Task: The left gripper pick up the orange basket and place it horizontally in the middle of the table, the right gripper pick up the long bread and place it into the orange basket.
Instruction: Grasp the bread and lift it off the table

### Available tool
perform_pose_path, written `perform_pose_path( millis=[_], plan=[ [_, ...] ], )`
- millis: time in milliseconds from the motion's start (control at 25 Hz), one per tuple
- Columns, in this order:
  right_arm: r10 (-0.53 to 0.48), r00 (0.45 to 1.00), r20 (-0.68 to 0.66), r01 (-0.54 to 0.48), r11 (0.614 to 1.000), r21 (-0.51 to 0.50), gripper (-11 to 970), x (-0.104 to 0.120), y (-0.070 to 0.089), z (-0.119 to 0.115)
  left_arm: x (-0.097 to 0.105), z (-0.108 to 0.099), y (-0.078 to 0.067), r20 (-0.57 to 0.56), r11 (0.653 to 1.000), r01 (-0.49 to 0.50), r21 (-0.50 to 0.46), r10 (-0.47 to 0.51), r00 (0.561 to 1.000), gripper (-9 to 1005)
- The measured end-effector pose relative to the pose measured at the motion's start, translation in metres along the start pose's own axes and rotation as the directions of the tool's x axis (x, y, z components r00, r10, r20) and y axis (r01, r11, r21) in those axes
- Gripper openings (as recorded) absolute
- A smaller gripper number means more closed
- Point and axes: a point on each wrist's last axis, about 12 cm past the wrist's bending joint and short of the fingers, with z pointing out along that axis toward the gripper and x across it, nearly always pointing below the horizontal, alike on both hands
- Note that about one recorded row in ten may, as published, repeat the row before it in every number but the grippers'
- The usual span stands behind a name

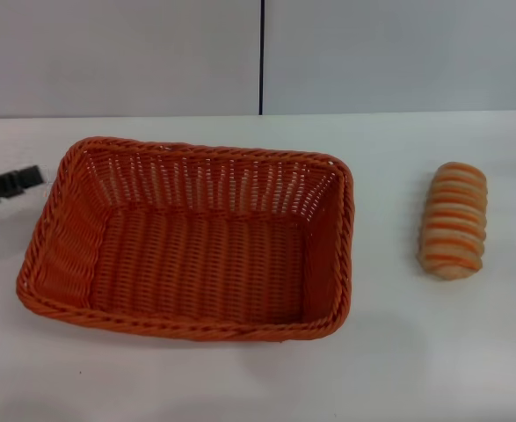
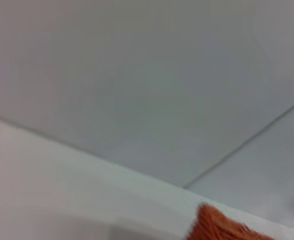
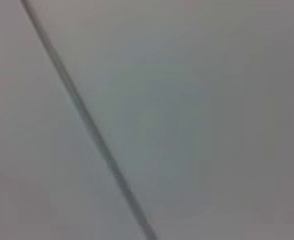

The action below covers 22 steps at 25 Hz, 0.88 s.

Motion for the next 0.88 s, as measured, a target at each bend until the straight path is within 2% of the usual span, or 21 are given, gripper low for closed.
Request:
perform_pose_path(
  millis=[40,120,160,200,240,280,320,360,400,440,480,520,560,600,680,800,840,880],
  plan=[
    [0.005,1.000,-0.019,-0.006,1.000,-0.026,689,-0.002,0.001,0.003,0.000,0.000,0.000,0.000,1.000,0.000,0.000,0.000,1.000,501],
    [-0.002,0.990,-0.142,-0.028,0.978,-0.208,690,-0.015,0.007,0.017,0.000,0.000,0.000,0.000,1.000,0.000,0.000,0.000,1.000,550],
    [-0.009,0.983,-0.181,-0.039,0.965,-0.258,690,-0.019,0.009,0.021,-0.007,-0.014,0.009,0.084,0.996,-0.070,-0.059,0.075,0.994,574],
    [-0.026,0.962,-0.272,-0.073,0.935,-0.348,691,-0.029,0.014,0.029,-0.012,-0.031,0.016,0.230,0.981,-0.148,-0.130,0.175,0.957,584],
    [-0.026,0.962,-0.272,-0.073,0.935,-0.348,691,-0.029,0.014,0.029,-0.012,-0.031,0.016,0.230,0.981,-0.148,-0.130,0.175,0.957,593],
    [-0.045,0.943,-0.329,-0.094,0.914,-0.394,692,-0.035,0.018,0.034,-0.012,-0.031,0.016,0.230,0.981,-0.148,-0.130,0.175,0.957,603],
    [-0.100,0.895,-0.436,-0.135,0.868,-0.477,692,-0.048,0.027,0.042,-0.012,-0.031,0.016,0.230,0.981,-0.148,-0.130,0.175,0.957,613],
    [-0.100,0.895,-0.436,-0.135,0.868,-0.477,693,-0.048,0.027,0.042,-0.012,-0.031,0.016,0.230,0.981,-0.148,-0.130,0.175,0.957,622],
    [-0.157,0.847,-0.508,-0.169,0.827,-0.537,693,-0.060,0.036,0.047,-0.010,-0.037,0.015,0.331,0.969,-0.203,-0.139,0.239,0.913,632],
    [-0.157,0.847,-0.508,-0.169,0.827,-0.537,694,-0.060,0.036,0.047,-0.010,-0.037,0.015,0.331,0.969,-0.203,-0.139,0.239,0.913,633],
    [-0.213,0.805,-0.554,-0.184,0.797,-0.575,694,-0.072,0.045,0.051,0.005,-0.043,0.009,0.511,0.947,-0.285,-0.147,0.320,0.798,634],
    [-0.241,0.783,-0.573,-0.186,0.789,-0.586,695,-0.078,0.050,0.053,0.009,-0.043,0.007,0.532,0.939,-0.309,-0.150,0.340,0.776,634],
    [-0.241,0.783,-0.573,-0.186,0.789,-0.586,695,-0.078,0.050,0.053,0.009,-0.043,0.007,0.532,0.939,-0.309,-0.150,0.340,0.776,633],
    [-0.266,0.752,-0.603,-0.189,0.789,-0.584,696,-0.087,0.056,0.057,0.013,-0.042,0.007,0.543,0.935,-0.318,-0.155,0.350,0.764,633],
    [-0.284,0.735,-0.615,-0.193,0.783,-0.592,697,-0.093,0.064,0.062,0.018,-0.040,0.009,0.564,0.931,-0.311,-0.190,0.363,0.742,632],
    [-0.307,0.710,-0.634,-0.207,0.770,-0.604,698,-0.092,0.071,0.064,0.020,-0.040,0.009,0.571,0.928,-0.312,-0.202,0.371,0.733,633],
    [-0.326,0.691,-0.645,-0.211,0.763,-0.612,699,-0.091,0.075,0.066,0.023,-0.041,0.010,0.583,0.920,-0.319,-0.225,0.390,0.713,633],
    [-0.375,0.646,-0.665,-0.206,0.753,-0.625,699,-0.089,0.083,0.069,0.023,-0.041,0.010,0.584,0.919,-0.321,-0.227,0.392,0.710,634]
  ],
)
